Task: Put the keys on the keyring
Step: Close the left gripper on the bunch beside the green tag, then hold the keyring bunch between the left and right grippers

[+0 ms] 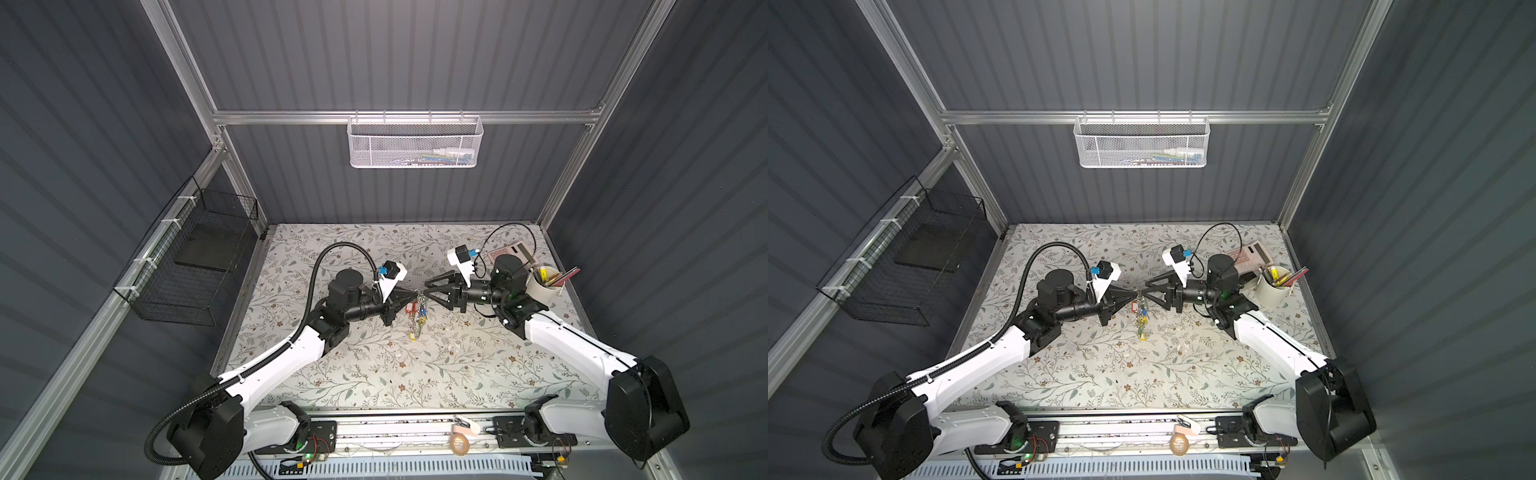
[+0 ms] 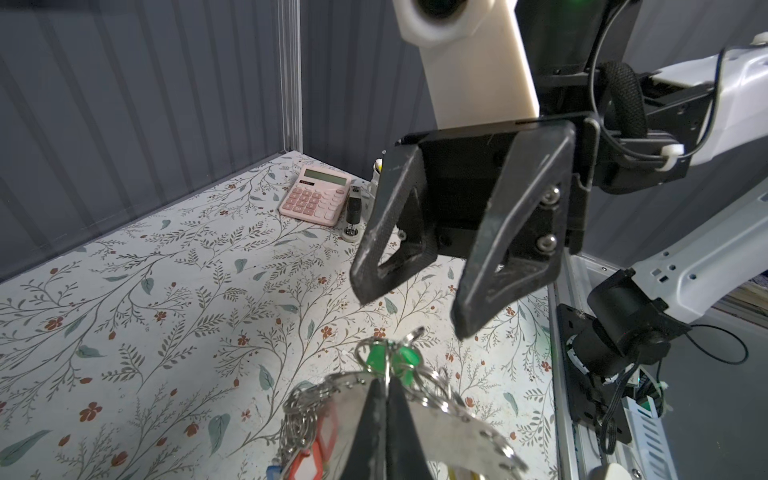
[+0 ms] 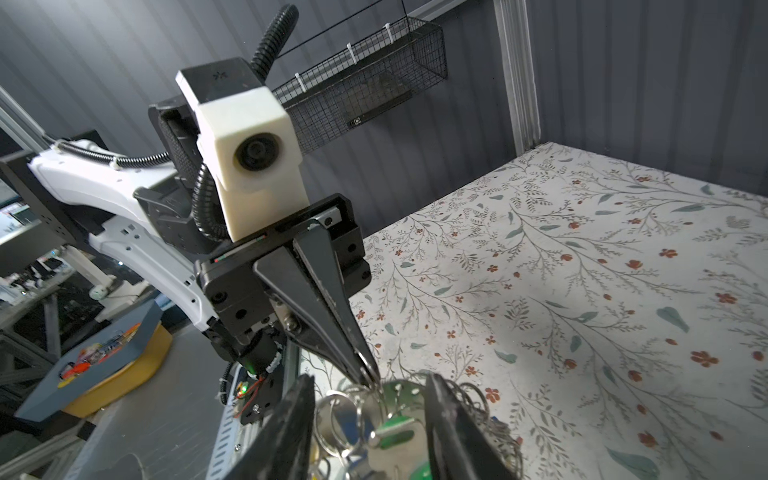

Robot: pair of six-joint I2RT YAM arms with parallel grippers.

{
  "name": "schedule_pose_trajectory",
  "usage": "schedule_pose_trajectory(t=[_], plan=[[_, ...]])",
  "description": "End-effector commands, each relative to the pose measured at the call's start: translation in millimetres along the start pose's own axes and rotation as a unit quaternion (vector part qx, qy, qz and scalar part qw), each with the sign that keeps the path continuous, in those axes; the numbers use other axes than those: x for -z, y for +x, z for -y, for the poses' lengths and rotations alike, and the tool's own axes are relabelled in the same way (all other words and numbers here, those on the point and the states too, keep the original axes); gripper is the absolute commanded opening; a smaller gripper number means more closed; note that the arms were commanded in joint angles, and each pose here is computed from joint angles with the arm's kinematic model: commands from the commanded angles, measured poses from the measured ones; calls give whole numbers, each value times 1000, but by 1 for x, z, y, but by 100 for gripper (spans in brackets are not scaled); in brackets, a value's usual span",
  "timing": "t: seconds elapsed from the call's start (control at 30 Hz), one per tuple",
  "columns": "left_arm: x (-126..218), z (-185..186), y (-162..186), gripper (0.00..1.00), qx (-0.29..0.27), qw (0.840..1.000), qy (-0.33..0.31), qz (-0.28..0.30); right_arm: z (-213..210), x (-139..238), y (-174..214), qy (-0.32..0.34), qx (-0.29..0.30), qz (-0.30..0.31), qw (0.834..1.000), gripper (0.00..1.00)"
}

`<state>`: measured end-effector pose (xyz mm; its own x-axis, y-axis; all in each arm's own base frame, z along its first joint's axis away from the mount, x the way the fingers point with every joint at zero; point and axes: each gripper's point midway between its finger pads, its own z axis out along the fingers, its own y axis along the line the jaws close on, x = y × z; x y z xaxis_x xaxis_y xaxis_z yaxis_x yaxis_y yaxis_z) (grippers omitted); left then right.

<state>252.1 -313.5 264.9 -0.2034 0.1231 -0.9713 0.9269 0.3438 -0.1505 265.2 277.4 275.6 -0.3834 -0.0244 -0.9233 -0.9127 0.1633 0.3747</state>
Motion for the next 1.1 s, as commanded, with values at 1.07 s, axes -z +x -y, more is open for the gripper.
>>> schedule_pose_trajectory(t=[1.07], plan=[[15, -2, -50, 0, 14, 993, -34, 116, 2, -13, 19, 7, -19, -32, 999, 0]])
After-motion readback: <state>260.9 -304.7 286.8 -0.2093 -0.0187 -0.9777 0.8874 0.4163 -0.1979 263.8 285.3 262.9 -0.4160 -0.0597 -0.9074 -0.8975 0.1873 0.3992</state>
